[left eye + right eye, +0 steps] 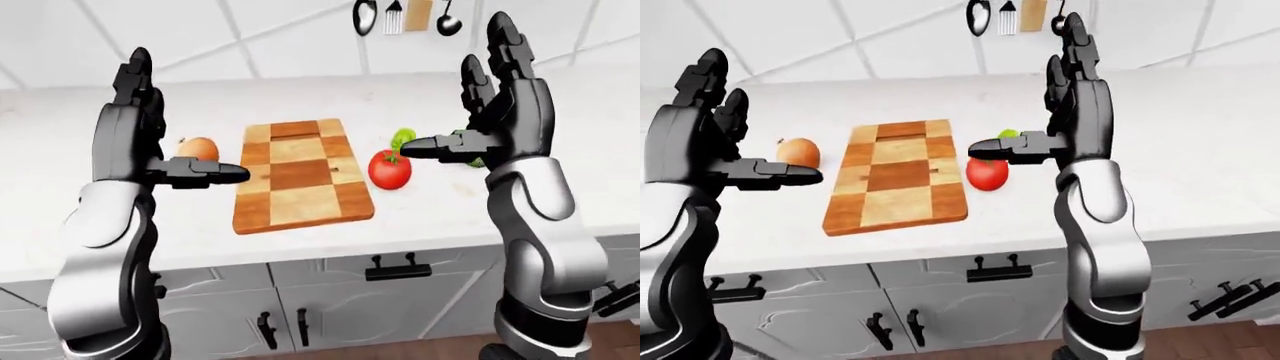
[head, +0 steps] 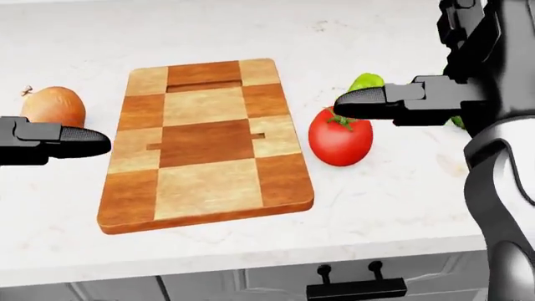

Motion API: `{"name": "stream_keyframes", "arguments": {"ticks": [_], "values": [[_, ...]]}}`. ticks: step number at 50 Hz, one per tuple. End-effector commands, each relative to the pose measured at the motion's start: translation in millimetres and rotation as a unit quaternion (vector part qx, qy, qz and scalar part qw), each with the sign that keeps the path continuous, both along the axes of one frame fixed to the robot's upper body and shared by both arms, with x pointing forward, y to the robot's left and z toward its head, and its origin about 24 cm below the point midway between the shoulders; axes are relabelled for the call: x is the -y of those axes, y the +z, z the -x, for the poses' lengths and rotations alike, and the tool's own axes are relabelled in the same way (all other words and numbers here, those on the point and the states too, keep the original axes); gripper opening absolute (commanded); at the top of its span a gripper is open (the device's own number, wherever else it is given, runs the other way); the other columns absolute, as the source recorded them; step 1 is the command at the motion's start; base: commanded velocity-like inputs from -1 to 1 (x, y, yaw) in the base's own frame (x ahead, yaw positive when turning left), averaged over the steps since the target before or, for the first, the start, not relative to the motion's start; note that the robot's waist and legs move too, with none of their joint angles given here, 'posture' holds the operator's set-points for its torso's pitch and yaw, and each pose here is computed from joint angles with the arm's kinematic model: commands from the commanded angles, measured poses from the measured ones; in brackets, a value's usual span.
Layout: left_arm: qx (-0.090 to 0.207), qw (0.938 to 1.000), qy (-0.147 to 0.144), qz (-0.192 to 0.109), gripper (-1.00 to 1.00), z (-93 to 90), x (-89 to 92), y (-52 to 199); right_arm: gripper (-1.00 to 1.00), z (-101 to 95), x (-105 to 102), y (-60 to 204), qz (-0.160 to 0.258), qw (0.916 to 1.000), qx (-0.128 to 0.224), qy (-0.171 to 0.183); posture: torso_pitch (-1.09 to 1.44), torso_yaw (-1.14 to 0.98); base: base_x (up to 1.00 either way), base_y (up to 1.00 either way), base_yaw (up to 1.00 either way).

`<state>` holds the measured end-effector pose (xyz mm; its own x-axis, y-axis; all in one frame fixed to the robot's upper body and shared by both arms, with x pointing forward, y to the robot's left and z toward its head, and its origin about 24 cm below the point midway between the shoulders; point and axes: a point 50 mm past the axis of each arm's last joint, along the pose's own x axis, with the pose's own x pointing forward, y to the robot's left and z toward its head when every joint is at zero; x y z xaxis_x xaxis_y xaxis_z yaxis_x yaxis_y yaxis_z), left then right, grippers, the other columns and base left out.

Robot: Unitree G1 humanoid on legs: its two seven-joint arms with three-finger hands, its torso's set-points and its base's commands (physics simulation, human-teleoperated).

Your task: Place the avocado, onion, tomato and bell pepper on the cutting board.

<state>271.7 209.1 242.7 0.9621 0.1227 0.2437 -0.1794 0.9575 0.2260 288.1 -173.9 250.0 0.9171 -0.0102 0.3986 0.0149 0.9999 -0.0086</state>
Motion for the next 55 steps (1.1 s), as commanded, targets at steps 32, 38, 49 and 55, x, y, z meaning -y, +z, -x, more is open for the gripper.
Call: {"name": "stream_keyframes", "arguments": {"ticks": [32, 38, 49, 55], "values": [[0.044, 0.9989, 0.009, -0.014, 1.0, 6.2, -0.8, 16, 1.0, 4.7, -3, 11, 0.01, 0.9994, 0.034, 0.006, 0.0, 0.0, 0.04, 0.07, 0.0], [0.044, 0.9989, 0.011, -0.013, 1.0, 6.2, -1.3, 15, 1.0, 5.8, -3, 10, 0.015, 0.9993, 0.033, 0.008, 0.0, 0.0, 0.0, 0.0, 0.0], [0.045, 0.9988, 0.014, -0.016, 1.0, 7.8, -2.1, 16, 1.0, 7.2, 7, 11, 0.02, 0.9994, 0.024, -0.017, 0.0, 0.0, 0.0, 0.0, 0.0], [0.044, 0.9988, 0.014, -0.016, 1.0, 8.0, -2.4, 15, 1.0, 9.2, 8, 7, 0.048, 0.9984, 0.013, -0.025, 0.0, 0.0, 0.0, 0.0, 0.0]]}}
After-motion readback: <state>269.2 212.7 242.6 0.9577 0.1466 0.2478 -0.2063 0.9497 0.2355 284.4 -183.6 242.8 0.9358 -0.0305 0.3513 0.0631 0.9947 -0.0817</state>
